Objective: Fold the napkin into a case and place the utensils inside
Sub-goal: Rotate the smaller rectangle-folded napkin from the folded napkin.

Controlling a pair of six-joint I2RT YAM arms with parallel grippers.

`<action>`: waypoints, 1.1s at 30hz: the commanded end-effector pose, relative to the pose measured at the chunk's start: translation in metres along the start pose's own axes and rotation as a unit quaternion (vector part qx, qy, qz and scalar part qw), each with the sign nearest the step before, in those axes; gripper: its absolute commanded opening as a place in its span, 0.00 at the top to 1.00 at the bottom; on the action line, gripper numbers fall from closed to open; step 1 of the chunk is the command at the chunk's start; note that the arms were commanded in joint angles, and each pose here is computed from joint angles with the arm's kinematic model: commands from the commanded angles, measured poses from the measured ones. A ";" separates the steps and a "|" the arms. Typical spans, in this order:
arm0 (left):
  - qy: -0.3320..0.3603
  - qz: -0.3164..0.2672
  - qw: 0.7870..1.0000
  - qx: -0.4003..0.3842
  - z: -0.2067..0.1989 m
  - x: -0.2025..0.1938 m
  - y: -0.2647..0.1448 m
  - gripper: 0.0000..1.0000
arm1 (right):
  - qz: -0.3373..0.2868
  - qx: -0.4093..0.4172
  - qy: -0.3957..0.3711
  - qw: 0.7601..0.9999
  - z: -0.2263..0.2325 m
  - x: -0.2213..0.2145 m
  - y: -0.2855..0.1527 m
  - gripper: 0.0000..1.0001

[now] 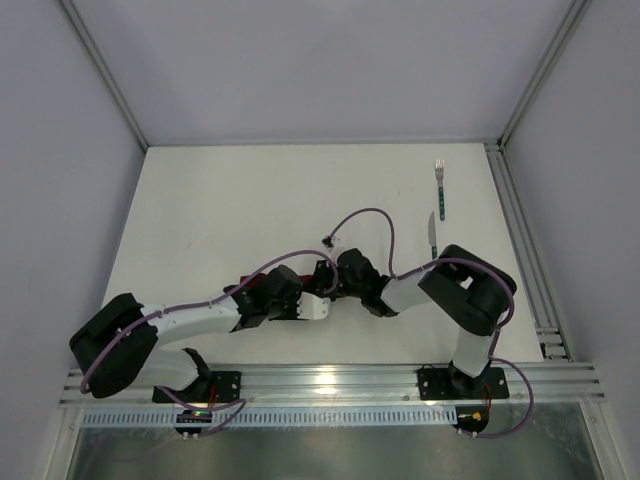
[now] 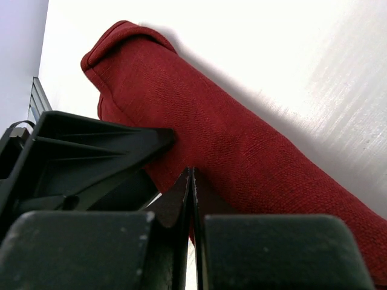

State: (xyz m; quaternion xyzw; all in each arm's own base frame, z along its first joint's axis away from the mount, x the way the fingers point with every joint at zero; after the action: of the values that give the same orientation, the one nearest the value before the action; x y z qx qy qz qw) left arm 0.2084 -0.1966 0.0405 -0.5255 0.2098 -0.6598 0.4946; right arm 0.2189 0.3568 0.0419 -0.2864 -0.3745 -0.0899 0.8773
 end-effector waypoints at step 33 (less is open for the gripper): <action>-0.033 -0.015 0.990 -0.139 -0.015 0.004 -0.053 1.00 | -0.290 -0.055 -0.429 0.854 0.044 0.089 -0.198 0.28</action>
State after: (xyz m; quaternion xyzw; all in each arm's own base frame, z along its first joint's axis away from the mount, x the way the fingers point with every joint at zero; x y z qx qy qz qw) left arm 0.1702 -0.1762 0.0612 -0.6098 0.2753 -0.6030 0.4345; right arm 0.2007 0.2037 0.2034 -0.2721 -0.6780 -0.2882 0.6190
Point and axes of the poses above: each gripper's point midway between its finger pads, its own y axis out along the fingers, its own z axis along the line the jaws close on, x = y × z, the point moved 2 cm from there along -y, back along the fingers, and after that the axes turned 13 degrees about -y, right-handed, at the moved point
